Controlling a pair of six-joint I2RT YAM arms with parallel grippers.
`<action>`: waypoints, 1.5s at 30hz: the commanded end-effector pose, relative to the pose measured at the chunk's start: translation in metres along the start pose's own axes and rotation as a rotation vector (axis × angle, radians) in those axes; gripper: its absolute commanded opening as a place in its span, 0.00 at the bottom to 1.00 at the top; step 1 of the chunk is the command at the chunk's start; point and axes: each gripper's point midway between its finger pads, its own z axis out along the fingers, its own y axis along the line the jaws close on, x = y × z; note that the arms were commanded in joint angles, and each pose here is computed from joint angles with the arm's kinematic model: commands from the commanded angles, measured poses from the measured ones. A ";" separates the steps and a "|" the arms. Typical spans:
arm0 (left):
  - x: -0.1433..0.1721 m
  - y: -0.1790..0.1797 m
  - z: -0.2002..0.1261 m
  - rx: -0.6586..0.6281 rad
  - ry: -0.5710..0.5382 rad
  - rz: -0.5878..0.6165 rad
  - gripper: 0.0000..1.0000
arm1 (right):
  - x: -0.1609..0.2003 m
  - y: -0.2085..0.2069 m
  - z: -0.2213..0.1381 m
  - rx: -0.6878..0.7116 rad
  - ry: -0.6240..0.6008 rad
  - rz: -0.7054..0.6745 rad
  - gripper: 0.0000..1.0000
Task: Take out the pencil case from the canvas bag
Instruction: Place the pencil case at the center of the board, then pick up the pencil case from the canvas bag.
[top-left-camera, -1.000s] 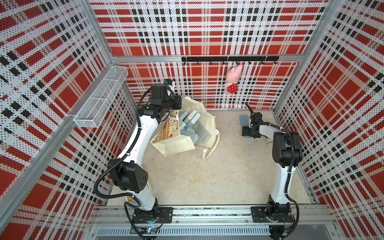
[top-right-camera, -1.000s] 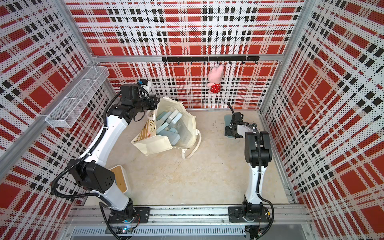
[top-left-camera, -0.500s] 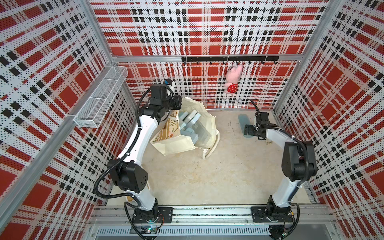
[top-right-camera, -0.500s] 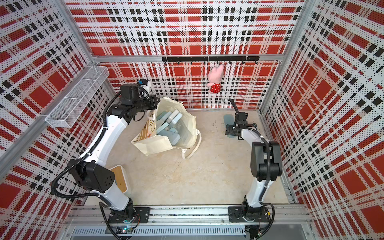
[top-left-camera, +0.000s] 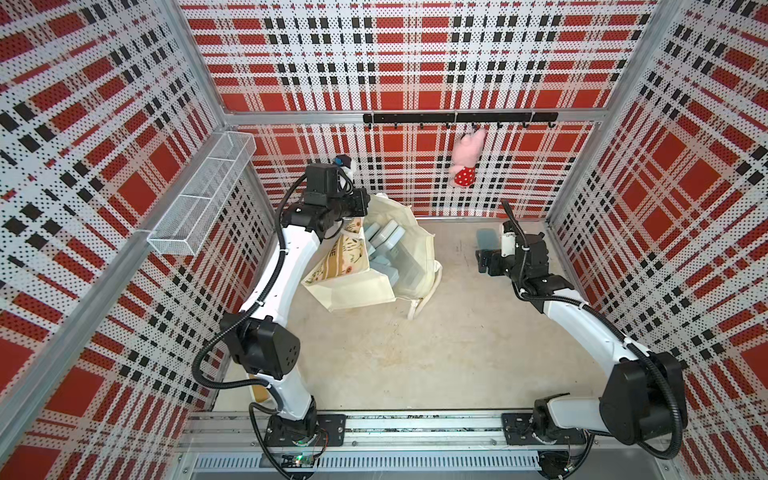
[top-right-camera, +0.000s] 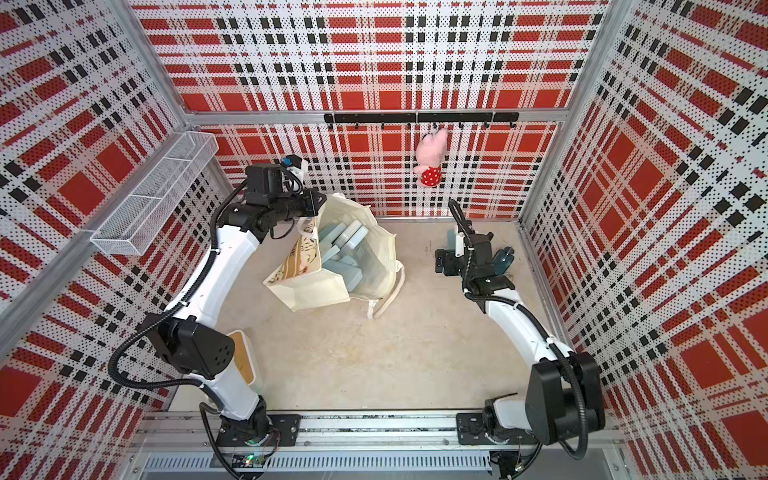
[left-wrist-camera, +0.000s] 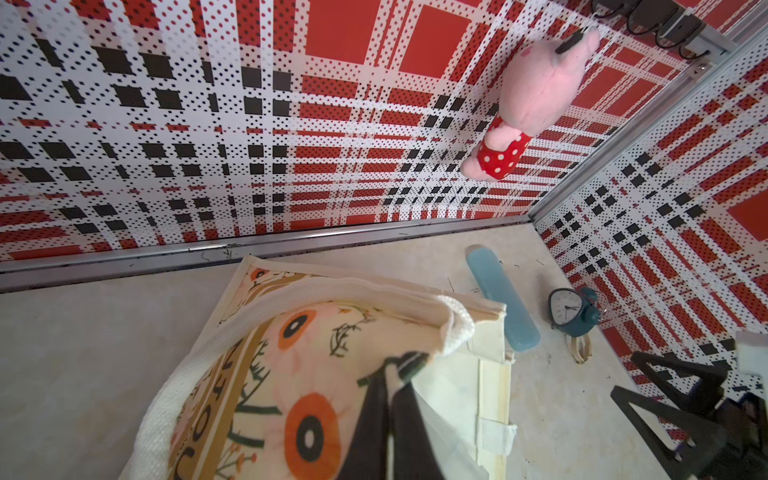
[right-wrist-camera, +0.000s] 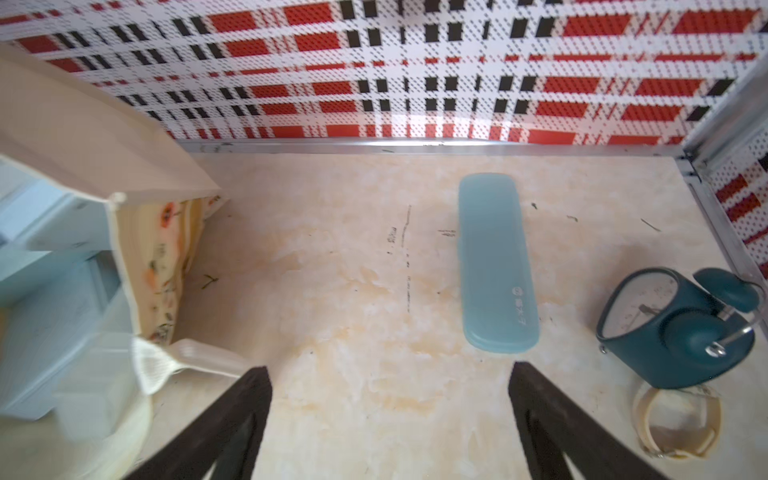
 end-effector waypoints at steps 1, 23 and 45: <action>-0.053 -0.062 -0.029 0.176 -0.173 0.077 0.00 | -0.035 0.047 -0.024 -0.134 -0.135 -0.065 0.92; -0.051 -0.075 -0.028 0.220 -0.182 0.071 0.00 | 0.041 0.212 -0.015 -0.511 0.034 -0.335 0.62; -0.053 -0.077 -0.036 0.216 -0.192 0.072 0.00 | 0.080 0.175 0.044 -0.183 0.273 -0.072 0.68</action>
